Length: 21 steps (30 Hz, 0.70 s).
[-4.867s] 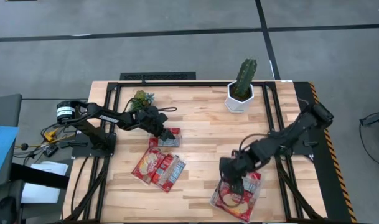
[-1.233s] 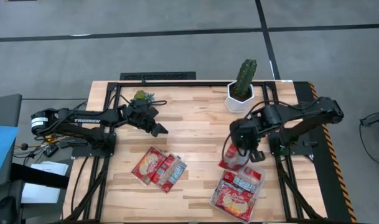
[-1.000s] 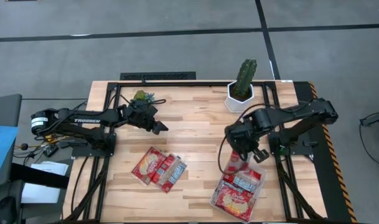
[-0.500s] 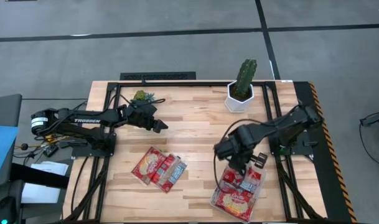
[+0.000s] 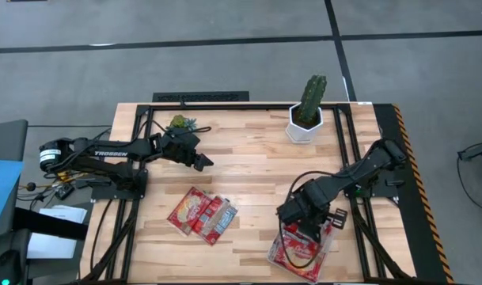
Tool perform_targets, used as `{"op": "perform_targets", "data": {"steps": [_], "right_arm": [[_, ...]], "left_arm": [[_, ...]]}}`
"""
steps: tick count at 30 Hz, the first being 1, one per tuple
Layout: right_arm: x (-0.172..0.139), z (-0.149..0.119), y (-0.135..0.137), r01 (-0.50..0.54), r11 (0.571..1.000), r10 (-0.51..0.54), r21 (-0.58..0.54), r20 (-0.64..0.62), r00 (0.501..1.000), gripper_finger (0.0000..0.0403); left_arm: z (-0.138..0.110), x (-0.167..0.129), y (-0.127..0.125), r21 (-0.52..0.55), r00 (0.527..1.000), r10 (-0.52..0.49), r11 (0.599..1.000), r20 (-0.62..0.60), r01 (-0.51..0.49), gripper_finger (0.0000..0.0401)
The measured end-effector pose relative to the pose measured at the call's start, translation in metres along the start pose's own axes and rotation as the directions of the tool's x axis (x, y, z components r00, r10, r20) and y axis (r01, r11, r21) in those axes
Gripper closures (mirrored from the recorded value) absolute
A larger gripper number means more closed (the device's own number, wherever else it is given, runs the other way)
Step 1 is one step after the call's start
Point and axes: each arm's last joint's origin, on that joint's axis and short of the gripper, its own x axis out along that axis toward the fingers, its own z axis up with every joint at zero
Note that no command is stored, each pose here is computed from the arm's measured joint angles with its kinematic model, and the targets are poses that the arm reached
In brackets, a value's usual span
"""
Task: Sort popcorn bags into baskets
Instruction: Put the red popcorn bag into the transparent bin
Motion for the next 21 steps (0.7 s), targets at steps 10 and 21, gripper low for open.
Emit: {"op": "perform_targets", "data": {"steps": [10,21], "right_arm": [[0.001,0.003,0.002,0.020,0.997,-0.019,0.079,-0.008,1.000,0.0247],[-0.012,0.002,-0.004,0.147,0.961,-0.145,0.232,-0.027,0.989,0.0171]], "left_arm": [[0.000,0.000,0.000,0.002,1.000,0.001,1.000,0.001,-0.001,0.0189],[0.000,-0.001,0.000,0.022,0.998,-0.045,0.999,-0.046,0.046,0.0189]]}}
